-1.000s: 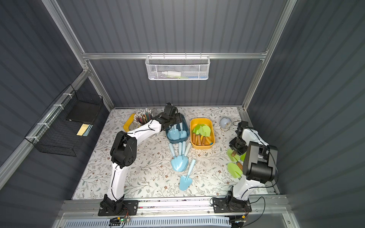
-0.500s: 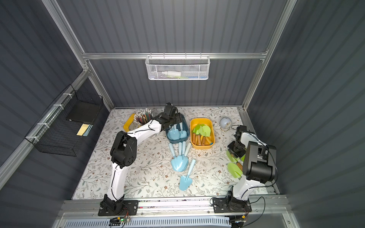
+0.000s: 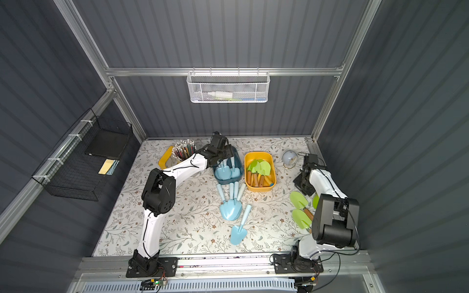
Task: Sort the small shovels by color and place them into the storage box
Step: Pick up the shovel from the center of the board, then place the shovel in the storage box.
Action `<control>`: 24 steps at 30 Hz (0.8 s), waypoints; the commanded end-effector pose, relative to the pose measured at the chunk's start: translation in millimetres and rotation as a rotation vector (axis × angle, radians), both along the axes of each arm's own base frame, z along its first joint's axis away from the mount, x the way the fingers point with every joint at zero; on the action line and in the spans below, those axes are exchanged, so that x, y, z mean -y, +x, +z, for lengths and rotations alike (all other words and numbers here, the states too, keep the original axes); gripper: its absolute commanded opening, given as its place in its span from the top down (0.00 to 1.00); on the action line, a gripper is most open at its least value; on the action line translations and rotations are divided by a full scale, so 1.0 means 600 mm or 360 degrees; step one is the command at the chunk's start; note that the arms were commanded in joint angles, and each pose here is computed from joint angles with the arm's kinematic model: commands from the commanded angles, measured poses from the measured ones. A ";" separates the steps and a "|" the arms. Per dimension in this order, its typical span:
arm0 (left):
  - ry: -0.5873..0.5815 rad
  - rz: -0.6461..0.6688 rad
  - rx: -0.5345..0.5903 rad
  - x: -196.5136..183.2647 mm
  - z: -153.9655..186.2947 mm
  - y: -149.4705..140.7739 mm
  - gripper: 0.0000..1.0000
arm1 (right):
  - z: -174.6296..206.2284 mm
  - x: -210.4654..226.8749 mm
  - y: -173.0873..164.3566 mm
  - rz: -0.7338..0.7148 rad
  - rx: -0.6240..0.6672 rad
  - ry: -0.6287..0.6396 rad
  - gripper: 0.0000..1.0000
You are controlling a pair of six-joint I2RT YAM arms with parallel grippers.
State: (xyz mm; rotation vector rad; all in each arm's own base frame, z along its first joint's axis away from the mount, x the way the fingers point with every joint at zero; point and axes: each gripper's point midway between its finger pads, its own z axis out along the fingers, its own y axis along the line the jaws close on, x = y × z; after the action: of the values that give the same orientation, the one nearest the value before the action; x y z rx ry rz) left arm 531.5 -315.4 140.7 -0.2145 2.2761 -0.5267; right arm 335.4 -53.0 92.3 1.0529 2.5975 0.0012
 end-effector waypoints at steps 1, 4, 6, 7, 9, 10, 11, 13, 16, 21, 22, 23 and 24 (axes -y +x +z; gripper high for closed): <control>-0.0050 0.0032 0.0059 -0.004 0.060 0.000 0.31 | 0.076 -0.042 0.042 0.0201 0.0171 -0.0129 1.00; -0.0057 0.0034 0.0051 -0.005 0.062 -0.001 0.31 | 0.114 -0.113 0.070 0.0432 0.0267 -0.0151 1.00; -0.0061 0.0037 0.0049 -0.005 0.063 -0.002 0.31 | 0.121 -0.163 0.080 0.0589 0.0275 -0.0128 1.00; -0.0059 0.0039 0.0044 -0.006 0.061 -0.003 0.31 | 0.119 -0.190 0.083 0.0682 0.0263 -0.0094 1.00; -0.0055 0.0044 0.0038 -0.008 0.060 -0.005 0.31 | 0.106 -0.233 0.083 0.0822 0.0207 -0.0040 1.00; -0.0056 0.0046 0.0034 -0.008 0.059 -0.007 0.31 | 0.095 -0.256 0.080 0.0902 0.0167 0.0003 1.00; -0.0051 0.0050 0.0031 -0.010 0.058 -0.008 0.31 | 0.084 -0.273 0.075 0.0955 0.0123 0.0038 0.99; -0.0051 0.0052 0.0024 -0.012 0.058 -0.011 0.31 | 0.062 -0.296 0.067 0.1033 0.0050 0.0086 0.99; -0.0038 0.0066 0.0011 -0.018 0.054 -0.017 0.31 | 0.025 -0.314 0.054 0.1080 -0.0041 0.0148 0.99; -0.0026 0.0072 -0.0012 -0.024 0.047 -0.028 0.31 | -0.023 -0.314 0.039 0.1087 -0.0181 0.0142 0.98; -0.0025 0.0075 -0.0016 -0.025 0.046 -0.029 0.31 | -0.029 -0.309 0.037 0.1079 -0.0205 0.0121 0.98; -0.0024 0.0075 -0.0017 -0.025 0.046 -0.031 0.31 | -0.033 -0.305 0.035 0.1075 -0.0220 0.0104 0.97; -0.0021 0.0076 -0.0020 -0.025 0.045 -0.033 0.31 | -0.038 -0.302 0.033 0.1072 -0.0235 0.0087 0.96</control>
State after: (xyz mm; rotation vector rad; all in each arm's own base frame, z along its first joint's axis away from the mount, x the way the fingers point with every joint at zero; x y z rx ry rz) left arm 520.4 -306.3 145.8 -0.2608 2.2957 -0.5181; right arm 362.8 132.3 73.1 0.1818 2.9441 0.2092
